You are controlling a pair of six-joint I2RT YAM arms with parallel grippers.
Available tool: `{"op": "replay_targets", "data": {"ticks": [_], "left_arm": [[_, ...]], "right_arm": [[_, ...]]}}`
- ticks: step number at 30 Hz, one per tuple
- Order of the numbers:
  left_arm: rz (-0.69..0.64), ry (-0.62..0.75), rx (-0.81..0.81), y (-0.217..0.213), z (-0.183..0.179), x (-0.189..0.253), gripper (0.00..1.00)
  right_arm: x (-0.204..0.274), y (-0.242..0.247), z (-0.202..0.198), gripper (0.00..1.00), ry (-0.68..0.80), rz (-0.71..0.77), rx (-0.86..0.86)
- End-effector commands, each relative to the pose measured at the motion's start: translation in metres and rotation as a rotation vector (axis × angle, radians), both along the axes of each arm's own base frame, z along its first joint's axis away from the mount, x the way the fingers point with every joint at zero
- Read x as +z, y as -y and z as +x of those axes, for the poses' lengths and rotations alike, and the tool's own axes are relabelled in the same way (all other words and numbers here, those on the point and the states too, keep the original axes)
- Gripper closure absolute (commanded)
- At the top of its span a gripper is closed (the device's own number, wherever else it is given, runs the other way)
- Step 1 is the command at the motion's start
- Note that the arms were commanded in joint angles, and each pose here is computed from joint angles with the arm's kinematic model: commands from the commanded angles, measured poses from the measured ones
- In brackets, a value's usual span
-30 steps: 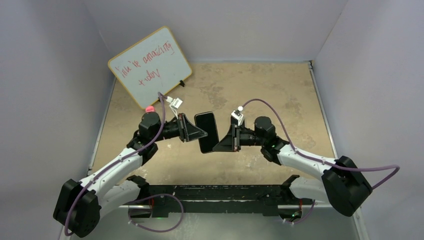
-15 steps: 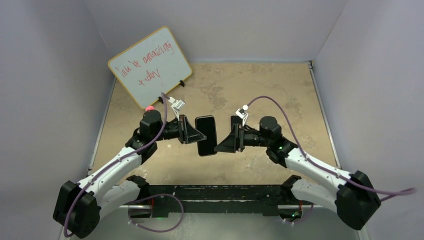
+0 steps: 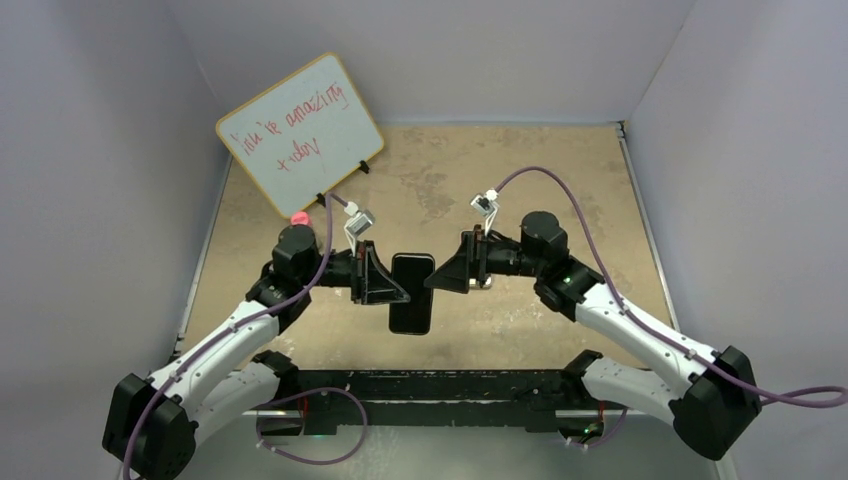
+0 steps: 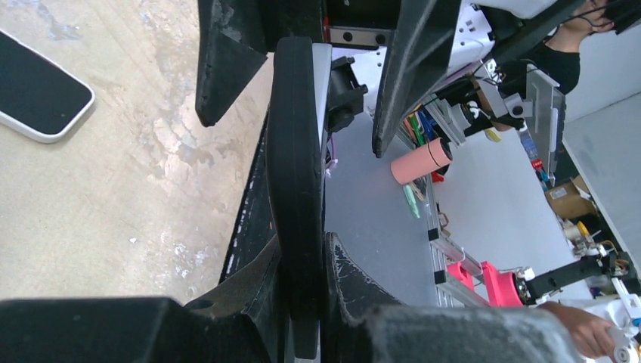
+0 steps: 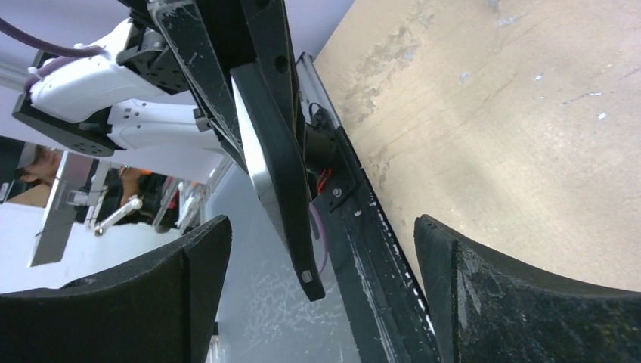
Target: Put the phone into the phone case
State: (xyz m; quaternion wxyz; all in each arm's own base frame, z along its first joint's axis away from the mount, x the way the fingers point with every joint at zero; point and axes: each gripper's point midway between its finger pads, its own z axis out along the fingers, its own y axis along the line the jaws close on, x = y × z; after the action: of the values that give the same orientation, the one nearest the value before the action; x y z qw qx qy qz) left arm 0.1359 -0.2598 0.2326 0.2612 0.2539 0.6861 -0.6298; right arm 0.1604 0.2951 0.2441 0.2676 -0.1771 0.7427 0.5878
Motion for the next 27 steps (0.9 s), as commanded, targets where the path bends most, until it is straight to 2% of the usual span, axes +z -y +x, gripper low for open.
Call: {"op": "replay_targets", "data": {"ticks": [1,5,8,10,12,13,14,15,17,20,23,24,27], "left_arm": [[-0.056,0.08,-0.068,-0.001,-0.012,0.016,1.0],[-0.027,0.056,-0.059,0.0,-0.009,0.005,1.0],[0.002,0.049,-0.041,0.0,-0.005,0.0,1.0],[0.025,0.037,-0.023,0.0,0.0,-0.005,1.0],[0.065,0.009,0.003,0.0,0.005,-0.013,1.0],[0.092,-0.008,0.019,0.0,0.009,-0.019,1.0],[0.126,-0.03,0.044,-0.001,0.014,-0.026,1.0],[0.18,-0.065,0.077,-0.003,0.018,-0.037,1.0],[0.266,-0.114,0.132,-0.007,0.027,-0.055,1.0],[0.326,-0.163,0.177,-0.011,0.033,-0.072,1.0],[0.314,-0.162,0.188,-0.01,0.034,-0.068,1.0],[0.283,-0.157,0.182,-0.008,0.033,-0.062,1.0],[0.141,-0.119,0.175,-0.001,0.031,-0.032,1.0]], "right_arm": [[0.035,-0.008,0.0,0.15,0.099,0.055,0.074],[0.042,-0.015,0.004,0.33,0.094,0.08,0.097],[0.044,-0.017,0.006,0.4,0.091,0.089,0.099],[0.046,-0.019,0.008,0.49,0.097,0.096,0.101],[0.046,-0.02,0.011,0.7,0.101,0.091,0.089],[0.045,-0.019,0.012,0.86,0.102,0.079,0.08],[0.044,-0.019,0.016,0.96,0.109,0.065,0.059],[0.043,-0.018,0.024,1.0,0.121,0.047,0.021],[0.041,-0.016,0.029,1.0,0.145,0.015,-0.006],[0.037,-0.014,0.034,1.0,0.154,-0.011,-0.031],[0.032,-0.012,0.034,1.0,0.145,-0.028,-0.038],[0.031,-0.012,0.033,0.96,0.136,-0.03,-0.034],[0.023,-0.011,0.023,0.65,0.101,-0.018,-0.001]]}}
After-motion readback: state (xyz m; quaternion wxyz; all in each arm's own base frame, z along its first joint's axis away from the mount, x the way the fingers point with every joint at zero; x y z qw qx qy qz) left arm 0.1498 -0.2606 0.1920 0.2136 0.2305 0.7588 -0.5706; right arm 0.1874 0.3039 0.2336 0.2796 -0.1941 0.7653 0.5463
